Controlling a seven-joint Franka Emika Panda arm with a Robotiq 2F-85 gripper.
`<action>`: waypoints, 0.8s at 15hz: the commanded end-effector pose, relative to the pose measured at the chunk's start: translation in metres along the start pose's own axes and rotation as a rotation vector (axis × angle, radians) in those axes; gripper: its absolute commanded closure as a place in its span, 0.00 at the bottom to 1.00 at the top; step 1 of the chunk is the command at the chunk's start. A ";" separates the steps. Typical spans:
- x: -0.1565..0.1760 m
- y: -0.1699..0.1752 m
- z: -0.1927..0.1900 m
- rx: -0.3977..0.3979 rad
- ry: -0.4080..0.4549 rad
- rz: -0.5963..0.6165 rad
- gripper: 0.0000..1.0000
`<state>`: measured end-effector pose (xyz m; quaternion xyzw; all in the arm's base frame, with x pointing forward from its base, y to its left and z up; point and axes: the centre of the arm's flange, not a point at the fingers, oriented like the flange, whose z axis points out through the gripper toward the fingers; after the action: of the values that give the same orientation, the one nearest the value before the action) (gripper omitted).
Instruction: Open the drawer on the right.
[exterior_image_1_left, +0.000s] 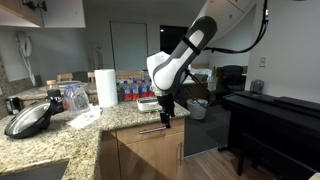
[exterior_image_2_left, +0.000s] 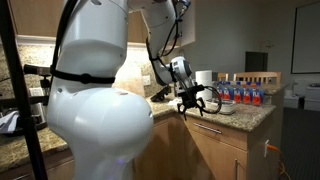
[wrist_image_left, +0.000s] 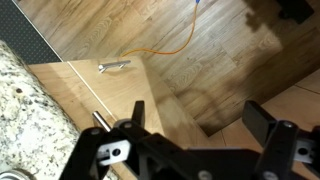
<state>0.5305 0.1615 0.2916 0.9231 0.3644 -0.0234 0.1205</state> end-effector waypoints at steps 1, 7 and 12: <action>0.002 0.001 0.002 0.002 0.000 0.000 0.00; 0.016 -0.014 0.027 -0.053 -0.023 -0.065 0.00; 0.030 -0.040 0.074 -0.191 0.006 -0.216 0.00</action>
<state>0.5268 0.1868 0.2389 0.8792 0.4423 -0.0240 0.1754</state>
